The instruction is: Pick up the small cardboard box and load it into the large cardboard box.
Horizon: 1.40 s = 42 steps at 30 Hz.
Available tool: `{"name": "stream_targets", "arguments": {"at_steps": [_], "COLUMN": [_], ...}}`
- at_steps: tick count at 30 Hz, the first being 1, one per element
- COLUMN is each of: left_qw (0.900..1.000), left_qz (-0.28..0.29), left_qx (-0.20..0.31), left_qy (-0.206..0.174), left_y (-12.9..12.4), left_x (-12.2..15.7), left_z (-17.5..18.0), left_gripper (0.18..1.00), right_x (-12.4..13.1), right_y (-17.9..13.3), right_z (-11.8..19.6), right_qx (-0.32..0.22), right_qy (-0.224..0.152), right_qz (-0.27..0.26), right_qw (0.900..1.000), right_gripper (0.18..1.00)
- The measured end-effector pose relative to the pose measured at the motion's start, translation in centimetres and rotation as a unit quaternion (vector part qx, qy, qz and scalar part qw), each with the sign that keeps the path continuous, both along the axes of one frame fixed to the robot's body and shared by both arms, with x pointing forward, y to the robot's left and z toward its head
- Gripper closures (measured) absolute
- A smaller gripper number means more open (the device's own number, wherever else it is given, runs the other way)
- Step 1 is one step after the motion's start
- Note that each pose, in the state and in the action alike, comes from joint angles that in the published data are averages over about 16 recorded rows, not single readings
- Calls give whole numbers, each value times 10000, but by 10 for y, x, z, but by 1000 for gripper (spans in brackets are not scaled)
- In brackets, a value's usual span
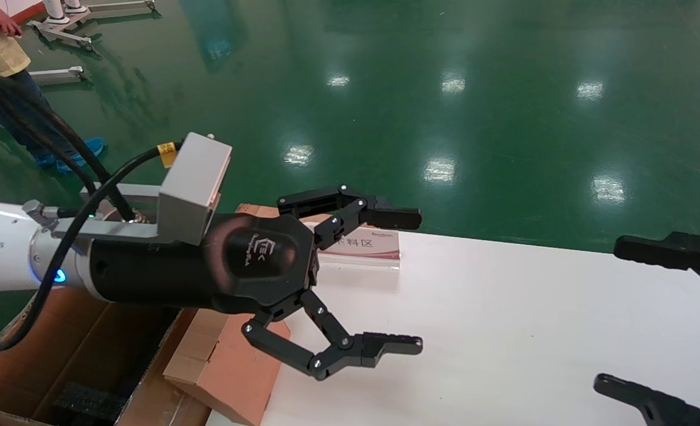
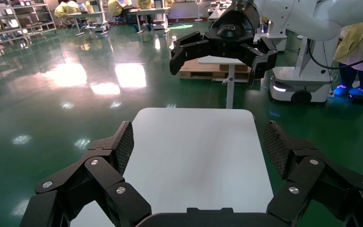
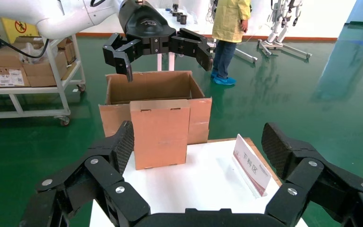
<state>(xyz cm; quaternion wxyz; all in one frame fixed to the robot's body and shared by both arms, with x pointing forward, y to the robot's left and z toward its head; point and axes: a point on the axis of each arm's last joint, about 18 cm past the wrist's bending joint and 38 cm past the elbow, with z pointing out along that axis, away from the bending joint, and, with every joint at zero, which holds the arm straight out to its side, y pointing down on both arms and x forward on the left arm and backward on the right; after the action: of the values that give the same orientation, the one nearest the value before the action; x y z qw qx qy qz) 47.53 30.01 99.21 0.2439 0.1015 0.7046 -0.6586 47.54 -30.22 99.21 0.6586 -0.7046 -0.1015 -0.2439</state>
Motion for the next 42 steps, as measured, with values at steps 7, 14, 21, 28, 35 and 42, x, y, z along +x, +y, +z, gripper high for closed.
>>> {"name": "stream_targets", "arguments": {"at_steps": [7,14,21,28,35,42], "left_qw": [10000,10000,9996,9941,9710,9273], "left_qz": [0,15,178,638,1473,2531], "left_qx": [0,5,137,554,1283,1893], "left_qy": [0,20,183,680,1381,2005], "left_y": [0,0,2,5,10,17], "left_x": [0,1,5,17,37,58], "left_z": [0,-1,-3,-10,-13,-3], "left_gripper": [184,184,184,184,184,184], "right_x": [0,0,0,0,0,0], "right_y": [0,0,0,0,0,0], "right_z": [0,0,0,0,0,0], "right_qx": [0,0,0,0,0,0], "right_qy": [0,0,0,0,0,0], "right_qz": [0,0,0,0,1,1], "right_qw": [10000,10000,10000,10000,10000,10000], "right_gripper": [178,178,178,178,178,178]}}
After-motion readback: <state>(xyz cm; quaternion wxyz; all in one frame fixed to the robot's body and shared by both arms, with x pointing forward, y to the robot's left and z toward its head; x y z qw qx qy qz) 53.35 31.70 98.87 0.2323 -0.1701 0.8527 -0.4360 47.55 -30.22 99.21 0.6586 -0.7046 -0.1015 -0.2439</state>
